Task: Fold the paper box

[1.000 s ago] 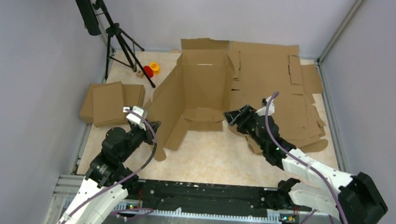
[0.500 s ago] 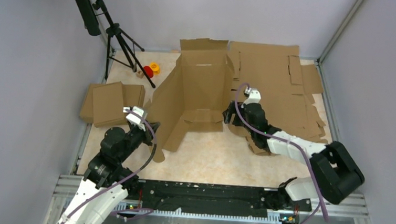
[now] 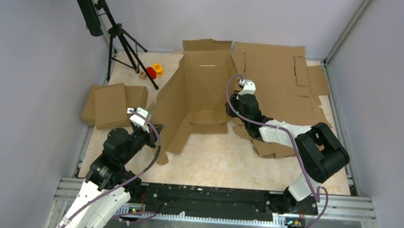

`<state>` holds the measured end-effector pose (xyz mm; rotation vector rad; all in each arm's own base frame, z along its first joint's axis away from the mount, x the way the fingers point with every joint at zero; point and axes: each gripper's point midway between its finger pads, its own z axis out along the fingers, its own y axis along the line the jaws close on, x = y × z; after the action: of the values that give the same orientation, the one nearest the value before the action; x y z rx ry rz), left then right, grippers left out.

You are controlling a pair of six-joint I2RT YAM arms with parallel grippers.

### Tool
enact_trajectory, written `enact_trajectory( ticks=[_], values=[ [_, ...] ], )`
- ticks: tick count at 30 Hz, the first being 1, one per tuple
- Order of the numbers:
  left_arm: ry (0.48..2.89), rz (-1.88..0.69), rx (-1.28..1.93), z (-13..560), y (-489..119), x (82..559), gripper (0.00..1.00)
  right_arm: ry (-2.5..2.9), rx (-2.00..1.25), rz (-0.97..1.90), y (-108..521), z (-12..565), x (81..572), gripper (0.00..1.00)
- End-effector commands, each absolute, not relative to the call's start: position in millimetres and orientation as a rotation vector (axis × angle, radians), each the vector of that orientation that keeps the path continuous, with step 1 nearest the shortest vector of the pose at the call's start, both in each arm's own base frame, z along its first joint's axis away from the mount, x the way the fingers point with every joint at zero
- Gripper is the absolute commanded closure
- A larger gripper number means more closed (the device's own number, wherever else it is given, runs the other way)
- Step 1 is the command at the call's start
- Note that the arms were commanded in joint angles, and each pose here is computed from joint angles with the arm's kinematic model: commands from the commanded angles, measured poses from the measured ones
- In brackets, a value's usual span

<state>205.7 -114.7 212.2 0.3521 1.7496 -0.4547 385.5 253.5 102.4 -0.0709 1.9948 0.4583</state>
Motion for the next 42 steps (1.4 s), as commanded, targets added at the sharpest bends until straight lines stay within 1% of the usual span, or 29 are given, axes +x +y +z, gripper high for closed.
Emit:
enact_trajectory(
  ticks=[1,3,6,10,11,14,16,18,21,24,26,30,35,42],
  values=[
    [1.725,-0.494,0.385,224,-123,204,0.98,1.902,-0.025,0.515,266,137,391,0.75],
    [1.735,-0.515,0.397,223,-127,204,0.98,1.907,-0.015,0.519,272,140,386,0.77],
    [1.741,-0.550,0.406,223,-133,203,0.98,1.919,0.012,0.515,276,141,381,0.84],
    [1.721,-0.546,0.421,229,-132,202,0.98,1.933,0.024,0.516,280,134,371,0.86],
    [1.713,-0.535,0.427,231,-131,202,0.98,1.933,0.025,0.510,279,132,368,0.87],
    [1.704,-0.512,0.411,242,-126,202,0.98,1.935,0.050,0.470,271,126,360,0.92],
    [1.706,-0.501,0.428,248,-126,201,0.98,1.939,0.084,0.448,261,124,356,0.98],
    [1.731,-0.516,0.467,251,-130,199,0.98,1.940,0.126,0.445,254,124,352,1.00],
    [1.808,-0.604,0.536,242,-146,195,0.99,1.945,0.208,0.447,248,127,346,1.00],
    [1.829,-0.720,0.611,241,-165,187,0.98,1.943,0.283,0.389,245,132,338,1.00],
    [1.836,-0.747,0.637,242,-170,186,0.98,1.955,0.360,0.343,241,132,333,1.00],
    [1.872,-0.738,0.711,237,-171,184,0.98,1.990,0.462,0.238,239,123,313,1.00],
    [1.943,-0.658,0.757,236,-164,190,0.97,1.983,0.493,0.231,245,114,293,1.00],
    [2.031,-0.732,0.829,215,-170,178,0.97,1.993,0.470,0.169,252,89,276,1.00]
  ],
)
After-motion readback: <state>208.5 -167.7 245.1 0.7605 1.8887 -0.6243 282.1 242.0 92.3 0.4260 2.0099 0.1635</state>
